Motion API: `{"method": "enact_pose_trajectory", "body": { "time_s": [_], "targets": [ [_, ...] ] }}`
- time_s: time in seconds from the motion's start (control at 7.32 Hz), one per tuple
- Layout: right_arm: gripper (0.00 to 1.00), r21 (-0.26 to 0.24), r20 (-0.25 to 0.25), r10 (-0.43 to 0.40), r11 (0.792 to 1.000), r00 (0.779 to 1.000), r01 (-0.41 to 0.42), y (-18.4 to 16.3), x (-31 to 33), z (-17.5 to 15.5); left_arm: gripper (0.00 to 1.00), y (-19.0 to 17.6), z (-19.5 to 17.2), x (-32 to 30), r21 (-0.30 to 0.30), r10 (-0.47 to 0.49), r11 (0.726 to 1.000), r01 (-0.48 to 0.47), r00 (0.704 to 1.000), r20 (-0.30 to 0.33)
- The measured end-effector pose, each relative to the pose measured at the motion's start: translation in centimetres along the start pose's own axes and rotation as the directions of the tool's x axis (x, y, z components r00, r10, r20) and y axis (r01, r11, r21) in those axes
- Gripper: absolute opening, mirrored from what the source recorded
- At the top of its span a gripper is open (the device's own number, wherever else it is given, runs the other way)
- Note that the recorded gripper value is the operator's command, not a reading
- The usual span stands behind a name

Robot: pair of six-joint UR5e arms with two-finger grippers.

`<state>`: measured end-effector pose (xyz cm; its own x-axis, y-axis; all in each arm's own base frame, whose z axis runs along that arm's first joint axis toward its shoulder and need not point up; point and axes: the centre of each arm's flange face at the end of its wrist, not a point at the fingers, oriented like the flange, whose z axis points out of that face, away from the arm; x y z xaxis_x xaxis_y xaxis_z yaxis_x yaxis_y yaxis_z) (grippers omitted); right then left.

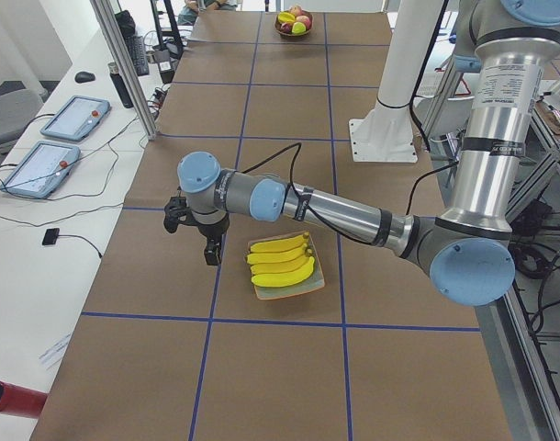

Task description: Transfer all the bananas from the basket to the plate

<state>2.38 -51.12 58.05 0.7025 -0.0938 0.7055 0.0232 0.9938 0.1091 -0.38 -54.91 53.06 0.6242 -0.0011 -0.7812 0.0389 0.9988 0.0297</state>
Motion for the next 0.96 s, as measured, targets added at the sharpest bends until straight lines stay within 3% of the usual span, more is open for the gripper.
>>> {"method": "enact_pose_trajectory", "body": {
  "time_s": [0.55,0.68,0.96],
  "targets": [
    [1.0,-0.01,0.005,0.01,1.0,1.0,-0.01,2.8,0.3,0.2,1.0,0.7,-0.9,-1.3,0.014,-0.011,1.0,0.012,1.0,-0.026],
    [1.0,-0.013,0.002,0.01,1.0,1.0,-0.01,3.0,0.5,0.3,1.0,1.0,-1.6,-0.7,0.031,0.009,0.999,-0.009,1.0,-0.008],
    [1.0,-0.029,-0.002,0.017,0.999,1.0,-0.017,3.3,1.2,1.1,1.0,2.7,-2.0,-1.4,0.051,0.062,0.996,-0.067,0.994,0.091]
  ]
}}
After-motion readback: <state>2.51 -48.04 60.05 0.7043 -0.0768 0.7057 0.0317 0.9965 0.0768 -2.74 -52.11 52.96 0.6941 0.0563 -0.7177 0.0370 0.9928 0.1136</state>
